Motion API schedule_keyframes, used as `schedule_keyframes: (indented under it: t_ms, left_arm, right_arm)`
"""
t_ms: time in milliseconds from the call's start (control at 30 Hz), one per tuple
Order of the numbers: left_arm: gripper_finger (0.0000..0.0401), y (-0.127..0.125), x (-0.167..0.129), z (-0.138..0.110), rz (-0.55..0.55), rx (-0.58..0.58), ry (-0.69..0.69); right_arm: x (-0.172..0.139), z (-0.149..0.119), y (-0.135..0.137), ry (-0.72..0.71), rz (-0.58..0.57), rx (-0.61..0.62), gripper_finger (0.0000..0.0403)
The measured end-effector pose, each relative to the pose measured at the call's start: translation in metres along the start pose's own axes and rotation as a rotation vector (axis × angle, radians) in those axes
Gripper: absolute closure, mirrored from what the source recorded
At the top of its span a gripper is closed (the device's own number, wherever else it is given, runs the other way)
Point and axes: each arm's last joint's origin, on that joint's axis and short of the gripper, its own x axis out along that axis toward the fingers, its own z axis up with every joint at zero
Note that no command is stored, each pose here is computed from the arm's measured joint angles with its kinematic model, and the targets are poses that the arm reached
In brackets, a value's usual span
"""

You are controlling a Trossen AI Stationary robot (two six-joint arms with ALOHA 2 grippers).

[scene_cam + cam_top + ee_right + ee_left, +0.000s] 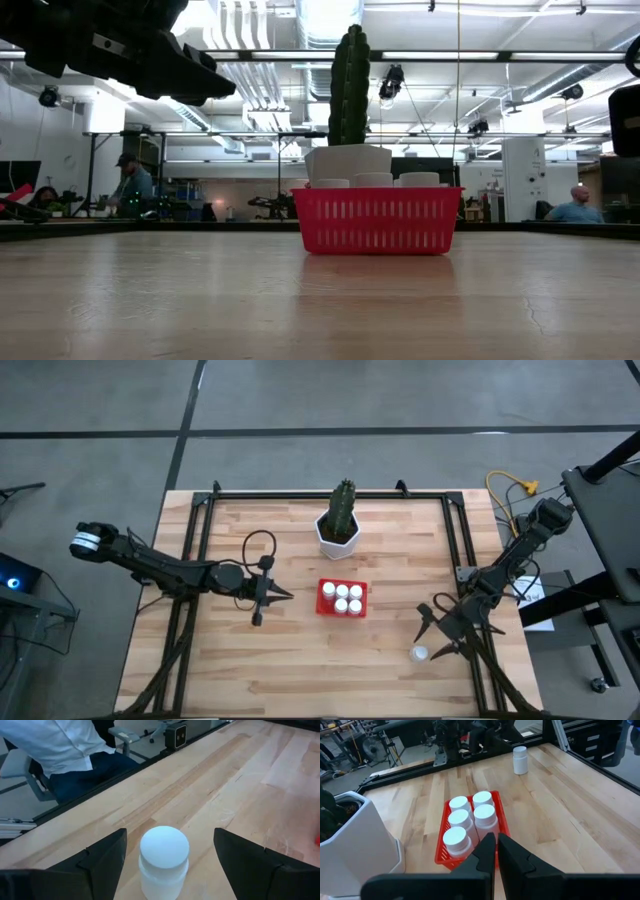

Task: Pick and place pill bottles into a basket
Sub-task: Put the white pill bottle into the red bin

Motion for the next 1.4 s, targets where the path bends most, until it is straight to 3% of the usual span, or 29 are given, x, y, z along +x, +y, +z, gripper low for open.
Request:
schedule_keyframes:
  t_ms: [700, 1033, 1400]
  left_arm:
    - [0.0399, -0.0002, 0.0000, -0.0010, -0.001, 0.001, 0.008]
    - [0.0399, 0.0007, 0.0000, -0.0011, 0.002, -0.008, 0.009]
    - [0.0399, 0.0017, 0.0001, -0.0047, 0.005, -0.024, 0.045]
  right_arm:
    - [0.0032, -0.0083, -0.0017, 0.077, -0.062, 0.157, 0.0122]
    - [0.0044, -0.0073, -0.0015, 0.067, -0.057, 0.160, 0.0120]
    - [0.0047, -0.0075, -0.0012, 0.069, -0.050, 0.199, 0.0144]
